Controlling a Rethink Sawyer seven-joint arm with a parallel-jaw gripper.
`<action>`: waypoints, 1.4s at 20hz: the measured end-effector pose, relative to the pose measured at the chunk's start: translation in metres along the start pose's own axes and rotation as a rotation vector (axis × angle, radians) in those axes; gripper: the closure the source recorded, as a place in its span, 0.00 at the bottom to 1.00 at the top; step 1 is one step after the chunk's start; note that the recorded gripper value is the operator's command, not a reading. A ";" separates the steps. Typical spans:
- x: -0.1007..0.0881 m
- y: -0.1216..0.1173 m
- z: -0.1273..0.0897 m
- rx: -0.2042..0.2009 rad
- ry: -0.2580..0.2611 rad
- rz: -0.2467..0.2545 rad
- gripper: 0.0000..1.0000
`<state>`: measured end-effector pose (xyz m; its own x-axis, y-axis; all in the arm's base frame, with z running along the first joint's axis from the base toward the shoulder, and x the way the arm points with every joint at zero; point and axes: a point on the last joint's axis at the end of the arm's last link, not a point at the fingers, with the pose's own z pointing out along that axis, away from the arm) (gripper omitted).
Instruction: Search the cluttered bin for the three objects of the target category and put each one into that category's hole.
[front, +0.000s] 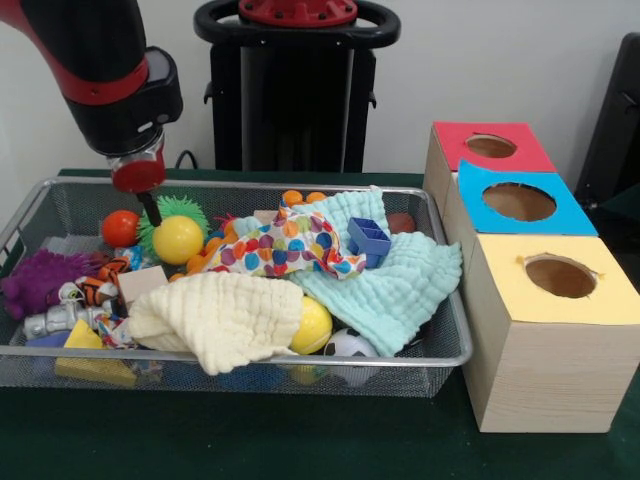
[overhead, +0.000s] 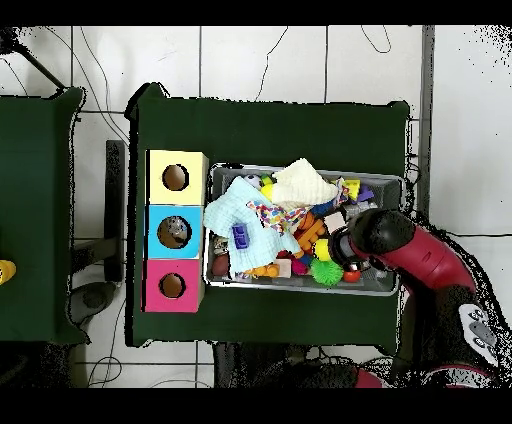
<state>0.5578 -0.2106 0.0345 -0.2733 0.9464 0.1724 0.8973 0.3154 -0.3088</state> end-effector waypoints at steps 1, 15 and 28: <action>0.000 0.000 0.001 0.002 0.000 -0.001 0.00; -0.031 -0.013 0.019 0.023 -0.021 0.003 0.00; -0.048 -0.020 0.018 0.023 -0.041 0.005 0.00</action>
<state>0.5468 -0.2611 0.0157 -0.2826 0.9500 0.1327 0.8906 0.3113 -0.3315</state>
